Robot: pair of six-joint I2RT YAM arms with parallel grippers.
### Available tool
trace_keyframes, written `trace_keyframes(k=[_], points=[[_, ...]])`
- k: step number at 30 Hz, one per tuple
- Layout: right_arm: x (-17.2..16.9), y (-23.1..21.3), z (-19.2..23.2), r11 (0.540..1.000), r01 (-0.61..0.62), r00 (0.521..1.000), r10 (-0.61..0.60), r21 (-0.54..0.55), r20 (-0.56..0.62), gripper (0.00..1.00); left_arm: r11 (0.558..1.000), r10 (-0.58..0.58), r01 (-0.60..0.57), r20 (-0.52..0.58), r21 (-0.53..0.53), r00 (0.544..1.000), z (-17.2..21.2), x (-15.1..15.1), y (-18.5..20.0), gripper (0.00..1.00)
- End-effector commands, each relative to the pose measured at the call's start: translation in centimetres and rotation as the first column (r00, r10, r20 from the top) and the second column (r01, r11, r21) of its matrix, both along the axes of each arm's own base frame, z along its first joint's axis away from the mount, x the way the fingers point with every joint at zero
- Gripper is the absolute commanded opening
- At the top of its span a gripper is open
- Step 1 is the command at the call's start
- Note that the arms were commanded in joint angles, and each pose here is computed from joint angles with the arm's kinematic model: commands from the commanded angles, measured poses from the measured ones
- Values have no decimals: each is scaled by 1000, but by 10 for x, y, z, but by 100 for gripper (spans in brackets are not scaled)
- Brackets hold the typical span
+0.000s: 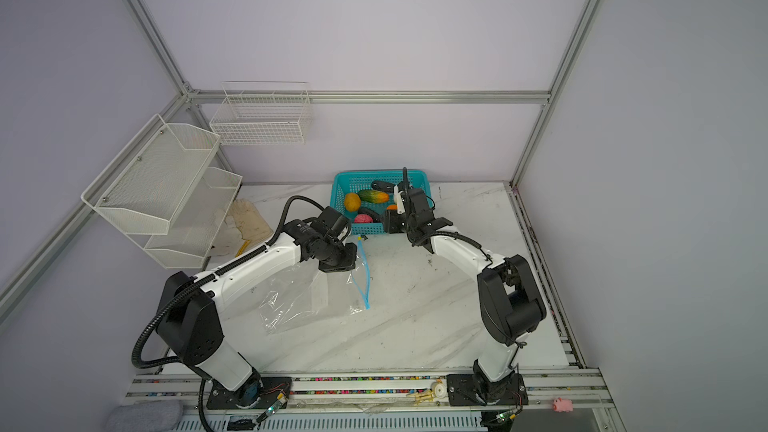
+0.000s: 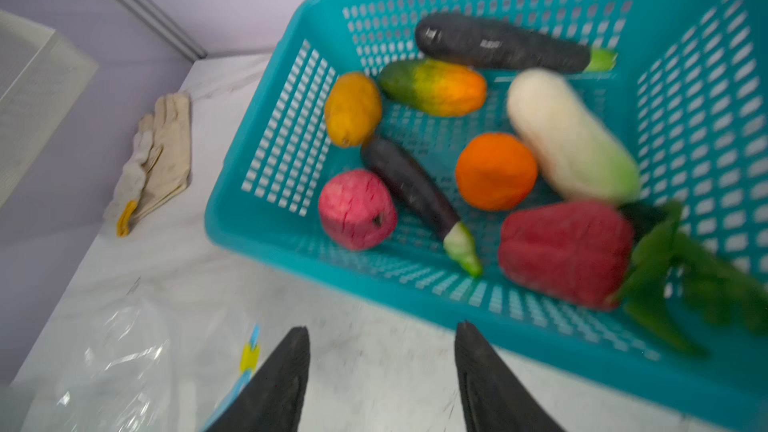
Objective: Place the food in the zip-top bag and seal the zipper
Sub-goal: 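Release the zipper and move the right gripper to the teal basket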
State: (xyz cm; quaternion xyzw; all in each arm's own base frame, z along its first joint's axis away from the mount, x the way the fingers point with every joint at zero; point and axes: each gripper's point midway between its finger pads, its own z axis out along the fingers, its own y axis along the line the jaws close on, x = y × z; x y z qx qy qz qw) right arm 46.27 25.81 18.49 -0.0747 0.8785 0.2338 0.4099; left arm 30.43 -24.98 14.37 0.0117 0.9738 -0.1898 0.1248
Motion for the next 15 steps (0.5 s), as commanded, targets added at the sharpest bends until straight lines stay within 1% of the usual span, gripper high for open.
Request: trace_keyframes(k=[1, 4, 6, 11, 15], points=[[31, -20, -26, 986, 74, 996, -80, -150, -34, 59, 997, -13, 18, 75, -70, 997, 37, 16, -13, 0], [62, -25, -34, 965, 112, 992, -121, -236, -23, 59, 997, -15, 20, 72, -69, 997, 36, 17, -13, 0], [77, -31, -38, 948, 122, 991, -134, -295, -19, 58, 997, -19, 24, 67, -73, 998, 35, 16, -15, 0], [91, -40, -42, 905, 47, 998, -57, -423, -13, 57, 997, -24, 29, 62, -77, 998, 34, 17, -17, 0], [103, -48, -42, 890, 42, 999, -46, -454, 3, 56, 996, -31, 36, 57, -84, 998, 33, 18, -19, 0]])
